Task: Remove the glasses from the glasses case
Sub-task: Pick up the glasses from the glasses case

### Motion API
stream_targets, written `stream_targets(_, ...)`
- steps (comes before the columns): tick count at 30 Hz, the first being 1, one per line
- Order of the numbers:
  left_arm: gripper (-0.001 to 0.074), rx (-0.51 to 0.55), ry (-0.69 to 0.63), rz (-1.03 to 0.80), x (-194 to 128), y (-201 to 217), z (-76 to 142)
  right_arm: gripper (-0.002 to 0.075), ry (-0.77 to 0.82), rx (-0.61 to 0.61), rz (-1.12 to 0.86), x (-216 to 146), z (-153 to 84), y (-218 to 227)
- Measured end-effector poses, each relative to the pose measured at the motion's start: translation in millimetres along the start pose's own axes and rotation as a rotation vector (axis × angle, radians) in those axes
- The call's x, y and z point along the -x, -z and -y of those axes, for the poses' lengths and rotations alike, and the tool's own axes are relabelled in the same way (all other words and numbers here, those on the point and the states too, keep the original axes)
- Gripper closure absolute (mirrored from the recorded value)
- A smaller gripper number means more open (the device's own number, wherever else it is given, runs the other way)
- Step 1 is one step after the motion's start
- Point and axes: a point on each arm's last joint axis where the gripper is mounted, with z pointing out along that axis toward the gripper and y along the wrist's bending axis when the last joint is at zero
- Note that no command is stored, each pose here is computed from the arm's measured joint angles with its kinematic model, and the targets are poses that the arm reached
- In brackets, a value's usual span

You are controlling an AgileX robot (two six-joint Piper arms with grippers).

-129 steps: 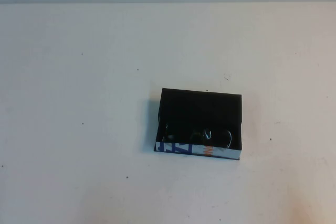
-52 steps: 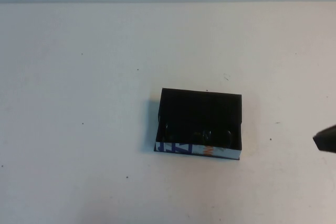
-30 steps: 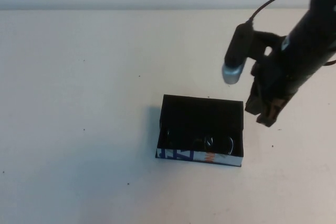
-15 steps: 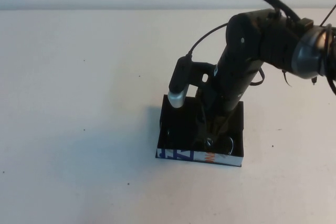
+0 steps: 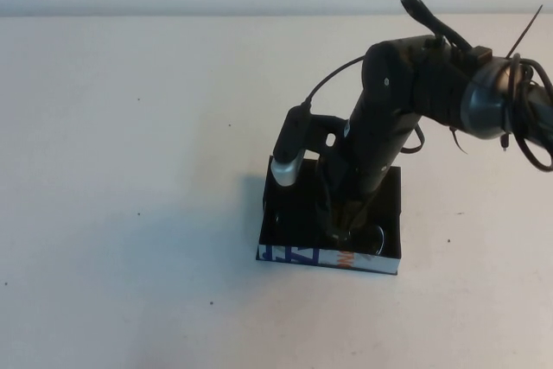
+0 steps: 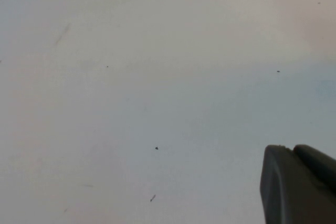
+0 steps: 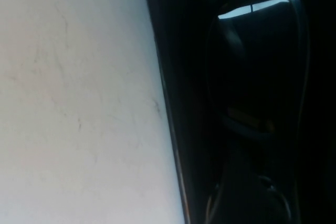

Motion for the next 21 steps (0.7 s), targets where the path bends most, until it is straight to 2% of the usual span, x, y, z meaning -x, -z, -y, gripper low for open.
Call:
stream_targets(12, 0.074, 0.0, 0.0, 0.0, 0.0, 0.0, 0.0, 0.0422, -0.016, 0.001, 0.002, 0.1, 6.2, -25.3)
stream_targets(15, 0.074, 0.0, 0.0, 0.0, 0.0, 0.0, 0.0, 0.0491, -0.016, -0.007, 0.009, 1.0, 7.4, -26.1)
stream_targets(18, 0.074, 0.0, 0.0, 0.0, 0.0, 0.0, 0.0, 0.0642, -0.011, 0.0, 0.008, 4.3, 8.2, -20.3)
stream_targets(21, 0.074, 0.0, 0.0, 0.0, 0.0, 0.0, 0.0, 0.068, -0.039, 0.011, 0.006, 10.5, 9.1, -7.7)
